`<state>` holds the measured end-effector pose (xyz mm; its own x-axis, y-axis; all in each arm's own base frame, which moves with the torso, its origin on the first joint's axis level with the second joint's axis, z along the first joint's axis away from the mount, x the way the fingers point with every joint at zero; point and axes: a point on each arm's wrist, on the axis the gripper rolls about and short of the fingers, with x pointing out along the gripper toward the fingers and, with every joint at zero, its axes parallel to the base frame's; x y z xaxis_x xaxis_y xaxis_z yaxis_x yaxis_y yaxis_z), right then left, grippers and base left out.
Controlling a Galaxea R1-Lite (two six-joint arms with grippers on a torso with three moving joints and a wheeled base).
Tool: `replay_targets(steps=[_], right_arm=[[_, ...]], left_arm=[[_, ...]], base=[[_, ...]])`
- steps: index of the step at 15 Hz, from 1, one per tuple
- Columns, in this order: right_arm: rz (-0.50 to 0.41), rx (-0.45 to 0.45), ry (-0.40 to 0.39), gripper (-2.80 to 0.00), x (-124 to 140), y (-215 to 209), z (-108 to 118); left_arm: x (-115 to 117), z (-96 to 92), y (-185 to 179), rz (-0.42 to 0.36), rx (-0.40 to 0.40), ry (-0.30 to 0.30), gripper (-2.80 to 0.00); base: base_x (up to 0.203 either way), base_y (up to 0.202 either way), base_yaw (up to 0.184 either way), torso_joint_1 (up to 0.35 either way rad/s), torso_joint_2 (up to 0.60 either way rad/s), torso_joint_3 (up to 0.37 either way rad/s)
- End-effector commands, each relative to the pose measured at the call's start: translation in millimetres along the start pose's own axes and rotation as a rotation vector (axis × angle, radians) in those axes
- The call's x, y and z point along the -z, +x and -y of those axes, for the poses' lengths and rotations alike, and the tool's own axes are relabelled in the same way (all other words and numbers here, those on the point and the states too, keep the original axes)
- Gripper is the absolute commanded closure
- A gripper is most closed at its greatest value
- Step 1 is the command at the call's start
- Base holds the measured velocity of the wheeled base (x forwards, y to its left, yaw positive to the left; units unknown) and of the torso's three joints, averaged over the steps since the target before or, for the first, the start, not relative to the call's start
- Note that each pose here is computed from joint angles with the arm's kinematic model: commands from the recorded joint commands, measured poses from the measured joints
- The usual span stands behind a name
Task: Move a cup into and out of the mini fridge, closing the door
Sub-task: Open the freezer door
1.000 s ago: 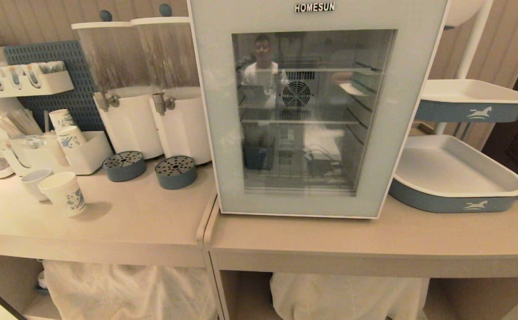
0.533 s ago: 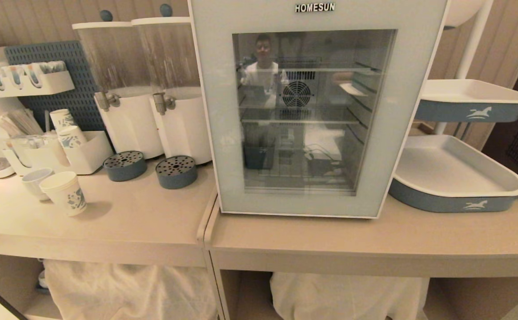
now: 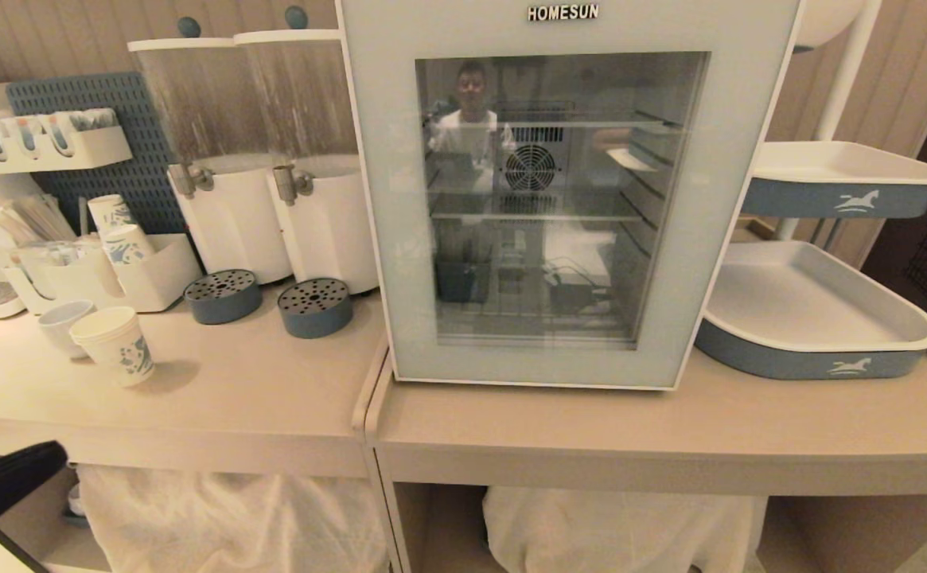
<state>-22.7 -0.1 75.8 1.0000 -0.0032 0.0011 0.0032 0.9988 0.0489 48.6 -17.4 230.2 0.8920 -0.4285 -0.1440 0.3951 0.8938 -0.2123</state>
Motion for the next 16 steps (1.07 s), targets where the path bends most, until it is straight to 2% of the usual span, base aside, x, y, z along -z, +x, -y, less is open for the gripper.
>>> replay_targets(steps=[1, 4, 5, 6, 8, 11, 13, 14, 16], right_arm=[[-0.001, 0.0, 0.0, 0.0, 0, 0, 0], [-0.001, 0.0, 0.0, 0.0, 0, 0, 0], [-0.001, 0.0, 0.0, 0.0, 0, 0, 0], [-0.001, 0.0, 0.0, 0.0, 0, 0, 0], [-0.001, -0.002, -0.001, 0.0, 0, 0, 0], [0.0, -0.002, -0.001, 0.0, 0, 0, 0], [0.0, -0.002, -0.003, 0.0, 0, 0, 0], [0.0, -0.002, -0.003, 0.0, 0, 0, 0], [0.0, -0.002, -0.001, 0.0, 0, 0, 0]], left_arm=[[2, -4.7, 23, -0.082, -0.018, -0.017, 0.0], [-6, -21.8, 57, -0.087, -0.087, 0.002, 0.0], [-10, -33.0, 66, -0.078, -0.102, 0.01, -2.8], [-15, -47.6, 74, -0.079, -0.085, 0.016, -2.8], [-20, -77.3, 92, -0.109, 0.066, 0.045, -2.8], [-18, -107.4, 128, -0.126, 0.325, 0.143, -2.8], [-25, -113.0, 156, -0.103, 0.497, 0.186, -2.8], [-24, -108.4, 174, -0.112, 0.566, 0.196, -2.8], [-29, -105.7, 199, -0.107, 0.632, 0.221, -2.8]], base=[[0.0, 0.0, 0.0, 0.0, 0.0, 0.0], [0.0, 0.0, 0.0, 0.0, 0.0, 0.0], [0.0, 0.0, 0.0, 0.0, 0.0, 0.0], [0.0, 0.0, 0.0, 0.0, 0.0, 0.0], [0.0, 0.0, 0.0, 0.0, 0.0, 0.0], [0.0, 0.0, 0.0, 0.0, 0.0, 0.0], [0.0, 0.0, 0.0, 0.0, 0.0, 0.0], [0.0, 0.0, 0.0, 0.0, 0.0, 0.0], [0.0, 0.0, 0.0, 0.0, 0.0, 0.0]])
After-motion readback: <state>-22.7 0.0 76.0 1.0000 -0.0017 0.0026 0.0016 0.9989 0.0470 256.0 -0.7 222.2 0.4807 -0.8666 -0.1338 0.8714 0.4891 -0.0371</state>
